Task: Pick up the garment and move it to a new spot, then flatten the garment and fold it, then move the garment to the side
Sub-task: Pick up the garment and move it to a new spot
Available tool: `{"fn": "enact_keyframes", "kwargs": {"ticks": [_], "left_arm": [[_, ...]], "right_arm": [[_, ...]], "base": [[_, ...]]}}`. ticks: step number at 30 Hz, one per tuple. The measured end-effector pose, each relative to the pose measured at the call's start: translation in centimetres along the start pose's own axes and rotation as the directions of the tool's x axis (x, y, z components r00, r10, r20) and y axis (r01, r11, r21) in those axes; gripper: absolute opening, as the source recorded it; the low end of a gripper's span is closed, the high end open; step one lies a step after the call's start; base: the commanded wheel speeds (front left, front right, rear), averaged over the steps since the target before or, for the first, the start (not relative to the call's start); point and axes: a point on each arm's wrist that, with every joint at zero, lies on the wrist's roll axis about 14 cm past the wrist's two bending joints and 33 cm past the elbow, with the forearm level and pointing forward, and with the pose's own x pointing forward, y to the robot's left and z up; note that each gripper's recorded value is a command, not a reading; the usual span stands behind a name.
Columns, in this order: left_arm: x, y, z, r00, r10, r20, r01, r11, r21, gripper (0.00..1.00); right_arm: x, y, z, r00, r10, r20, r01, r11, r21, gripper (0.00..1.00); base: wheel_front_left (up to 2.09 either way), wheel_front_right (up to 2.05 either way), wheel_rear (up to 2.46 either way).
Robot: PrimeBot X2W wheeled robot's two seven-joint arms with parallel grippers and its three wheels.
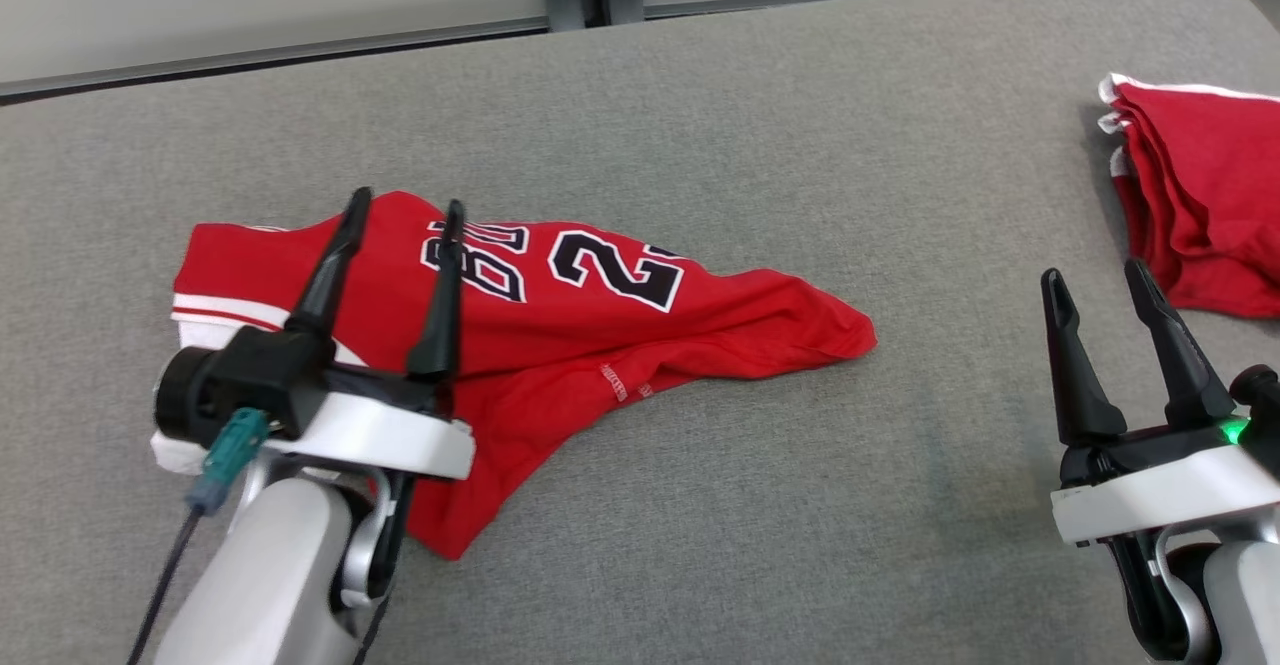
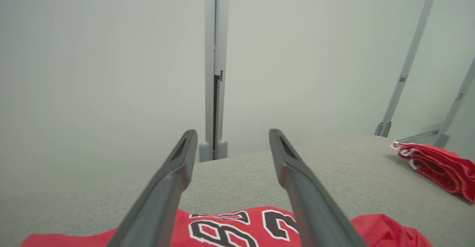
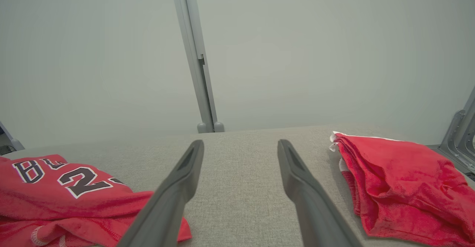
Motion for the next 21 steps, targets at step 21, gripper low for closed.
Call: {"fn": "enact_keyframes", "kwargs": {"ticks": [21], "left_arm": [[-11.5,8.8,1.6,0.968,0.246,-0.039,-0.245,0.969,0.045,1.0]], "right_arm": [[-2.7,3.7,1.2,0.996,0.083,-0.023,-0.083,0.997,-0.006,1.0]], "base": [[0.0,0.0,0.0]]}}
